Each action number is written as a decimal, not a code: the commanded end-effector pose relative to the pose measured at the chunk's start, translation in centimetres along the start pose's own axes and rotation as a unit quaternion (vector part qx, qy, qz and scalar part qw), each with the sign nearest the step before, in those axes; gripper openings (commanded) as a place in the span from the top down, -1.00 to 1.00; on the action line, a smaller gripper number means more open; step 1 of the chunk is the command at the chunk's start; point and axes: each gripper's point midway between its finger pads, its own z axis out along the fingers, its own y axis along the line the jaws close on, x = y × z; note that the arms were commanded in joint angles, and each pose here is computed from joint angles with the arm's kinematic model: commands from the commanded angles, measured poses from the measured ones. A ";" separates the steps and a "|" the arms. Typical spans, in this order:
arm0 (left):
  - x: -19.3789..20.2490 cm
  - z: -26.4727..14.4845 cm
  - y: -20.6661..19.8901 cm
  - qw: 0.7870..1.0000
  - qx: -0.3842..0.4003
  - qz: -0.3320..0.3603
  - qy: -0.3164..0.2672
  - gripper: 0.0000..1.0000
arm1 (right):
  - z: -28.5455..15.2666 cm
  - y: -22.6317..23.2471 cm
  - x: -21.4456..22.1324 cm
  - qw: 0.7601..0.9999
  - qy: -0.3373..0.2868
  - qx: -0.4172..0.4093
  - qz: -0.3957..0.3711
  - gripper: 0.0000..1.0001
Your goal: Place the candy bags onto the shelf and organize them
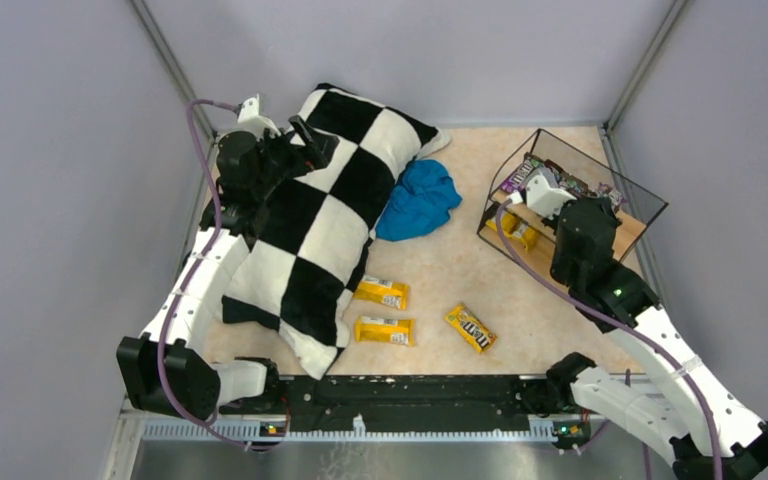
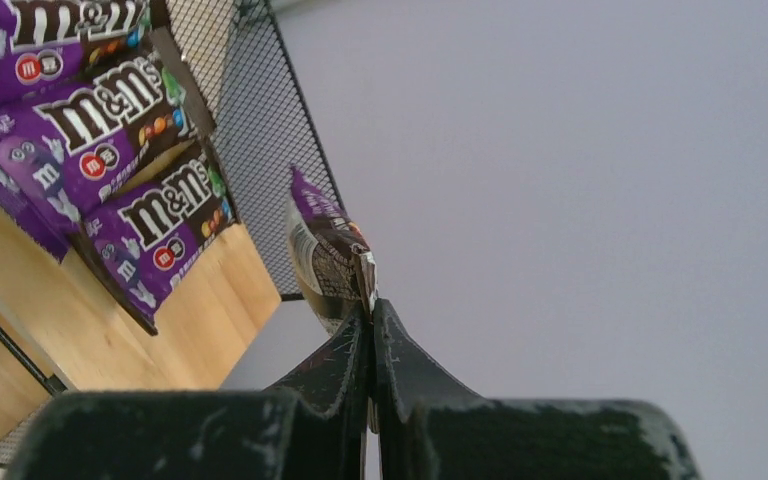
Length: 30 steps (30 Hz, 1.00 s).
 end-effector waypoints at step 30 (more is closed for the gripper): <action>-0.1 0.7 -1.5 0.999 0.043 -0.011 0.003 -0.97 | 4.0 5.0 6.6 0.997 0.045 0.004 0.066 0.96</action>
